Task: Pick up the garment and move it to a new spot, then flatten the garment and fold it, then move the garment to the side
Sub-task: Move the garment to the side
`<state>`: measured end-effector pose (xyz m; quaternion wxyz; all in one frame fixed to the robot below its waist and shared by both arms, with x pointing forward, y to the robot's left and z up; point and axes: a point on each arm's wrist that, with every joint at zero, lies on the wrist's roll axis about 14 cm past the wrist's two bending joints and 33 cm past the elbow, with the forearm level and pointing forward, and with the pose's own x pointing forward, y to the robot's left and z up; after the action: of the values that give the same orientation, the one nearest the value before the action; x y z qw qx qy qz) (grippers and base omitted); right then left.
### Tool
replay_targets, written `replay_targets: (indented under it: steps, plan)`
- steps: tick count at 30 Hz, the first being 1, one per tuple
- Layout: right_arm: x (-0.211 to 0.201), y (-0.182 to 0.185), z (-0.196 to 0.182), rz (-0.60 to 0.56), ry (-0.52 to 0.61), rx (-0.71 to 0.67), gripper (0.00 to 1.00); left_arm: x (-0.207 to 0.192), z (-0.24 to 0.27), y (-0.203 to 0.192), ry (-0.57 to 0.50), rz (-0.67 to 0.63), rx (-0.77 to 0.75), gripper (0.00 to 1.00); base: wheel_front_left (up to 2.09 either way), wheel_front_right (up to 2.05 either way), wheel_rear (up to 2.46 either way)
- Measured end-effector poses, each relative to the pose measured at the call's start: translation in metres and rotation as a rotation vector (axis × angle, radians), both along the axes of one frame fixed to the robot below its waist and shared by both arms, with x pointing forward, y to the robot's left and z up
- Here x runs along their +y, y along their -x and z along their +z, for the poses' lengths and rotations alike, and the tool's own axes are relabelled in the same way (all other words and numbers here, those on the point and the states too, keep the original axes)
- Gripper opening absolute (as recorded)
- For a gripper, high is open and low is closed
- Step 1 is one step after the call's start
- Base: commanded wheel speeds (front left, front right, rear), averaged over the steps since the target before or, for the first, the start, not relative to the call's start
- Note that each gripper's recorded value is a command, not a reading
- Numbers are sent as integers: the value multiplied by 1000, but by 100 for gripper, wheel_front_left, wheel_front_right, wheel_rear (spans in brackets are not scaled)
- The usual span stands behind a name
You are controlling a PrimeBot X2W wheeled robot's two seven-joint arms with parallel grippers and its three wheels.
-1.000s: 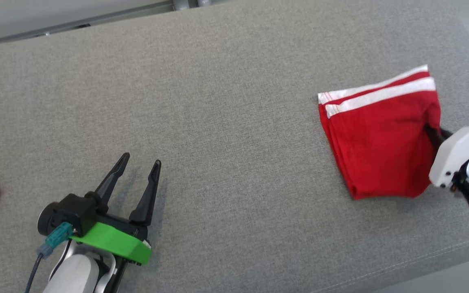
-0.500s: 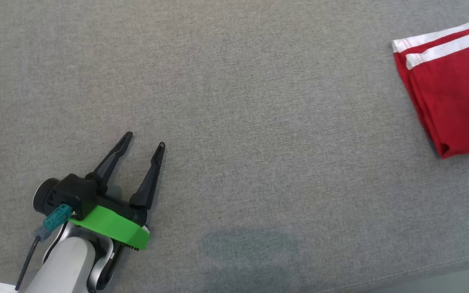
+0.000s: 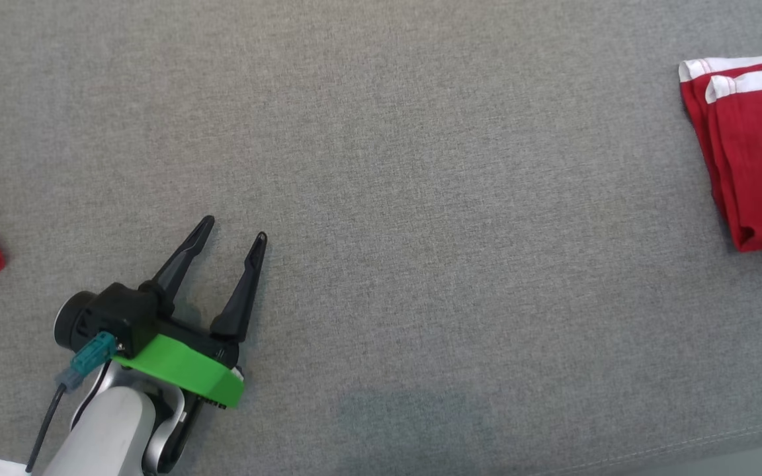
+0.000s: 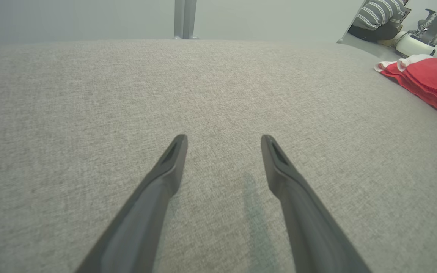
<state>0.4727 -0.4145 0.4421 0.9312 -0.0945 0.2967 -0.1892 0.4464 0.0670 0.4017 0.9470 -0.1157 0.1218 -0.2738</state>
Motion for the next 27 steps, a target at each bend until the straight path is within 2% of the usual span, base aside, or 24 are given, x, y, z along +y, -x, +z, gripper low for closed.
replay_targets:
  steps: [7, 8, 10, 13, 20, 25, 27]
  plan:
    - [15, -5, 79, 106, 49, -336, 100, 8, 16, 16, 12, 52, -13, 100, 0, 0, 0]
    - [15, -5, 79, 106, 49, -336, 100, 8, 16, 16, 12, 52, -13, 100, 0, 0, 0]
    - [22, 4, 103, 131, 49, -437, 100, 12, 21, 23, 15, 76, -18, 100, 0, 0, 0]
    - [36, 25, 119, 180, 52, -514, 100, 26, 29, 32, 8, 129, -28, 100, 0, 0, 0]
    - [112, 65, 113, 319, -49, -659, 100, 76, 46, 53, -10, 296, -55, 100, 0, 0, 0]
    - [170, 82, 92, 406, -133, -709, 100, 111, 63, 67, -9, 414, -98, 100, 0, 0, 0]
    - [184, 90, 79, 408, -178, -702, 100, 120, 64, 76, -9, 451, -102, 100, 0, 0, 0]
